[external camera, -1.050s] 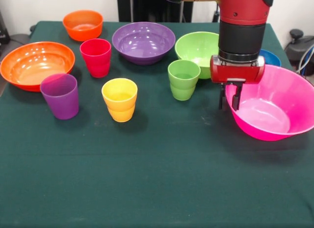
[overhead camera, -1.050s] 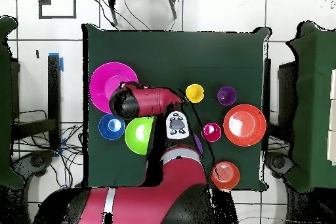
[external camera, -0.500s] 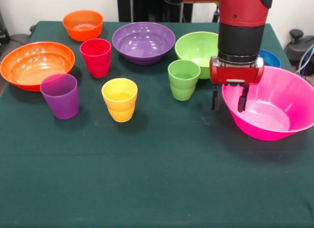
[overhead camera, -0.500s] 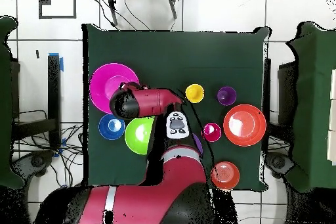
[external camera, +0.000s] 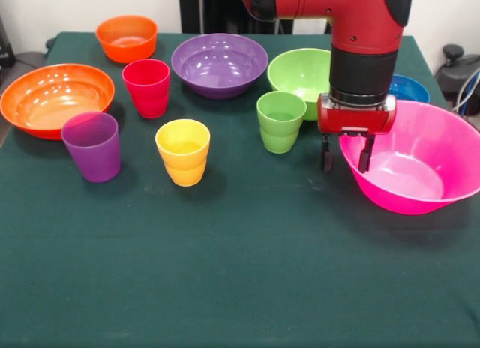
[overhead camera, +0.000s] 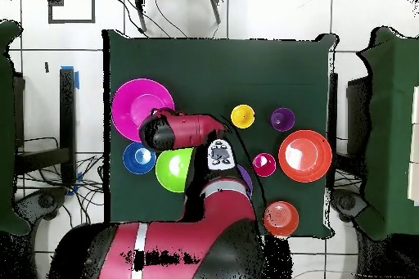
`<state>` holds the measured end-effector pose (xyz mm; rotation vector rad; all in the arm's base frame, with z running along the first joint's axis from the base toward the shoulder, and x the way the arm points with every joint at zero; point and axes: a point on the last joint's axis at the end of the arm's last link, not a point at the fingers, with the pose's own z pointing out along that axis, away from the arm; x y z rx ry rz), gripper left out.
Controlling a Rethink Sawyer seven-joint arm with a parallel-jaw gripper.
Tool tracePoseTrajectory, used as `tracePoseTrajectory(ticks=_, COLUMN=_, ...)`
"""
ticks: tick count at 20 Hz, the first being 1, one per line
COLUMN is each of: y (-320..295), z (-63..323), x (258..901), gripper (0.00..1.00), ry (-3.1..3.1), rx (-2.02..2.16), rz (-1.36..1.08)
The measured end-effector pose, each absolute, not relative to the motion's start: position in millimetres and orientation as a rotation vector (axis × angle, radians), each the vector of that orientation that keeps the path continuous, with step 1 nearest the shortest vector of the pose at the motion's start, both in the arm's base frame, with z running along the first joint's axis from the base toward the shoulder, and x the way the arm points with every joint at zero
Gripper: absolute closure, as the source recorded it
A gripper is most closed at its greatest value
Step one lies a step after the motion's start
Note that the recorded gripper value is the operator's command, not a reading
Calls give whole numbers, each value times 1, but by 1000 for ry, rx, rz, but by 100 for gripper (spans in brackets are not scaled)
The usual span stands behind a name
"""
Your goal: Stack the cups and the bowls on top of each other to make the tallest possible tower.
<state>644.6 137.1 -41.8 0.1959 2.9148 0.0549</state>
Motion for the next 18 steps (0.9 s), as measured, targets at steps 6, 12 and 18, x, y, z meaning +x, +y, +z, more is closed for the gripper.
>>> tracePoseTrajectory(ticks=6, y=132, z=-47, x=642, gripper=0, ry=2925, rx=209, rz=61)
tracePoseTrajectory(ticks=12, y=120, z=-42, x=649, gripper=0, ry=2912, rx=247, rz=83)
tracePoseTrajectory(ticks=18, y=111, z=-30, x=656, gripper=0, ry=2896, rx=285, rz=116)
